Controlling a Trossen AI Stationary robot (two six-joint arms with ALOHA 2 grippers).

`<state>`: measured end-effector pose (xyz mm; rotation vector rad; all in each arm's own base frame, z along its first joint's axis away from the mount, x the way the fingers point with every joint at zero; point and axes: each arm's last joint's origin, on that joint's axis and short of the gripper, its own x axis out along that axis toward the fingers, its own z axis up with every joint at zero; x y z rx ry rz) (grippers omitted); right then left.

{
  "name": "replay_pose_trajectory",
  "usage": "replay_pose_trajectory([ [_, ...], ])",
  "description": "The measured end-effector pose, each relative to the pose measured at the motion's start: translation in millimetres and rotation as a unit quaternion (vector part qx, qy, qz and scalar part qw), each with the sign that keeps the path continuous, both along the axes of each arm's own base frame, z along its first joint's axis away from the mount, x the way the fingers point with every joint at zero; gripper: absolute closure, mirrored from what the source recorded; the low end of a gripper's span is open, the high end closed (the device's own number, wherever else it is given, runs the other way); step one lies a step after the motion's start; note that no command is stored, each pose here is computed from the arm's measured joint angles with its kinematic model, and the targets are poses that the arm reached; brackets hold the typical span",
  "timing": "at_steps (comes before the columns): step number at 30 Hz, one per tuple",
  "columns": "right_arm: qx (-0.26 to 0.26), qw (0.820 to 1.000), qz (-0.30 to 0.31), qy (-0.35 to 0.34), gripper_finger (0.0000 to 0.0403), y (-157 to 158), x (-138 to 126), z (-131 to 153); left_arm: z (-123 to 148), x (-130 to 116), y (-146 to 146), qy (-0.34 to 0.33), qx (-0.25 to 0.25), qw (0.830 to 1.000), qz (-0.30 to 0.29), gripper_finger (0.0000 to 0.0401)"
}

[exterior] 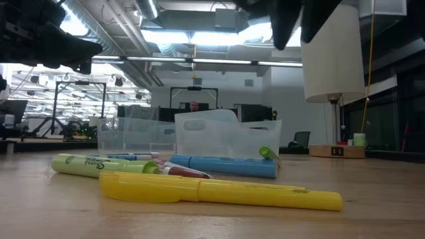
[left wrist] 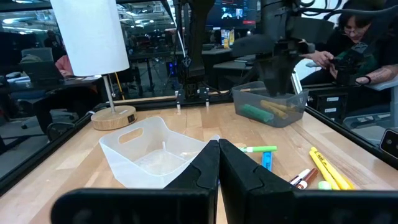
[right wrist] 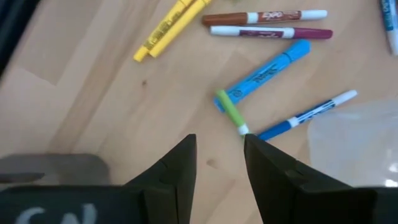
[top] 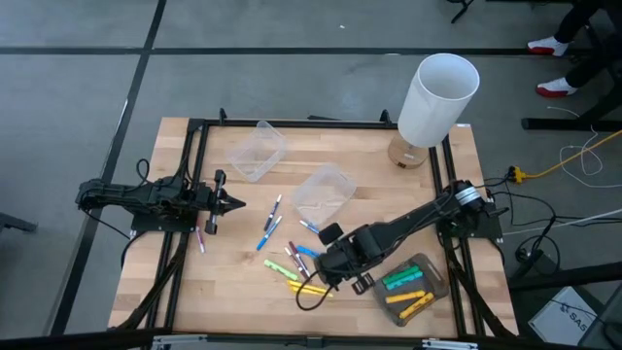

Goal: Pick & Place Markers
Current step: Put the green marker into the transparent bin

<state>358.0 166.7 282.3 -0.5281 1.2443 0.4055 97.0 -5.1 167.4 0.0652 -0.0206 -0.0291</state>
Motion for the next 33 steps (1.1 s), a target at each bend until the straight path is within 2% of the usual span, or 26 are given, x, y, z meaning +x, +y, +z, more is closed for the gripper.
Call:
replay_pose_trajectory([
  [12, -0.011, 0.997, 0.075, -0.010, 0.0269, -30.0, 15.6, -1.1, 0.0, 0.0, 0.0, 0.000, 0.000, 1.000, 0.000, 0.0397],
  [17, 0.006, 0.996, 0.091, -0.008, 0.0269, -34.9, 19.3, -16.9, 0.1, 0.0, 0.0, 0.000, 0.000, 1.000, 0.000, 0.0397],
  [24, -0.008, 0.991, 0.134, 0.012, 0.0269, -41.1, 17.1, -39.9, 0.1, 0.0, 0.0, 0.000, 0.000, 1.000, 0.000, 0.0397],
  [33, -0.006, 0.979, 0.205, 0.006, 0.0270, -53.4, 21.2, -51.3, 0.0, 0.0, 0.0, 0.000, 0.000, 1.000, 0.000, 0.0397],
])
